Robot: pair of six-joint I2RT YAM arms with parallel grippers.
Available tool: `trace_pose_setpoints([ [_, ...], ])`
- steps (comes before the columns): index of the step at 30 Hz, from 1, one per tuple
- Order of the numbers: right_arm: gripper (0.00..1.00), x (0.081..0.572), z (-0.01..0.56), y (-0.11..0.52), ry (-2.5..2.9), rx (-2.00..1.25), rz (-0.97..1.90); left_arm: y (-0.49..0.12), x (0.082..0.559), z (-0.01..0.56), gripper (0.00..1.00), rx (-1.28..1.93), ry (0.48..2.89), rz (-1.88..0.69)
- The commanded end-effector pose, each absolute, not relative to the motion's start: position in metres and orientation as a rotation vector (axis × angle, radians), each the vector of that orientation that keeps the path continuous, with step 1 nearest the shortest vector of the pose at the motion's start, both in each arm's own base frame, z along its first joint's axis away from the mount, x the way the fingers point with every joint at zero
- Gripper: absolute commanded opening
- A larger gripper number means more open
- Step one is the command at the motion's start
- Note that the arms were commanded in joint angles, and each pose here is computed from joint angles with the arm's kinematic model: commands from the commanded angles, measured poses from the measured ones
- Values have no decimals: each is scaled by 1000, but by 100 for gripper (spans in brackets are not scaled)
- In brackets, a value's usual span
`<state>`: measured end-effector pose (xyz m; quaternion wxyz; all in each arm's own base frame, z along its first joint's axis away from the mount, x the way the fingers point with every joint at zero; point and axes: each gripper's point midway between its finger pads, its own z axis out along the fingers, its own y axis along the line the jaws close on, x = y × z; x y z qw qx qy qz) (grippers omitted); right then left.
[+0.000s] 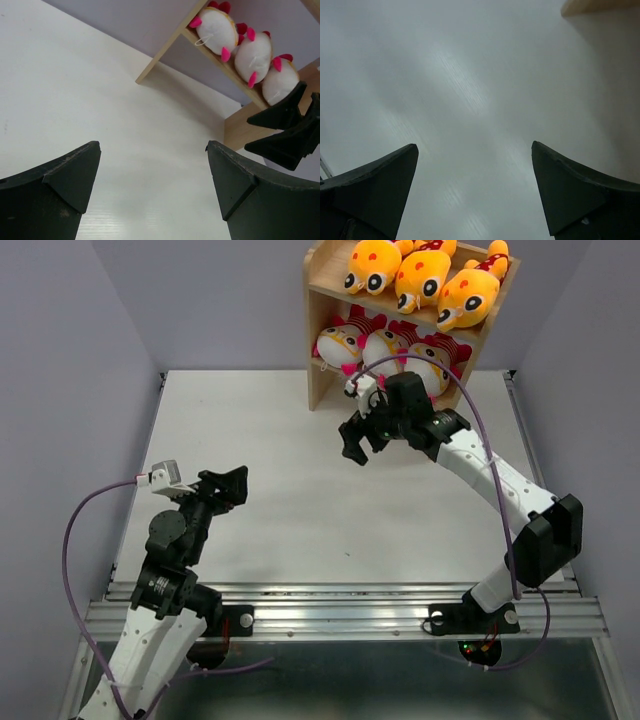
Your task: Place and organize the stuffed toys onto the shelf
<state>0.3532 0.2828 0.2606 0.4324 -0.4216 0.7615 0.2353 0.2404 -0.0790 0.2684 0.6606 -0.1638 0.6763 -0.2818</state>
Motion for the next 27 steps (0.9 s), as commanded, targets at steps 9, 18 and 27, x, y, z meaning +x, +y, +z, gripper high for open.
trace_pose_setpoints([
  [9, 100, 379, 248, 144, 1972, -219, -12, -65, 245, 269, 99, -404, 1598, -513],
  [18, 100, 365, 226, 68, 1996, -38, -110, -69, 255, 270, 99, -381, 1625, -492],
  [27, 100, 351, 218, 43, 2000, -10, -129, -72, 266, 269, 99, -365, 1656, -465],
])
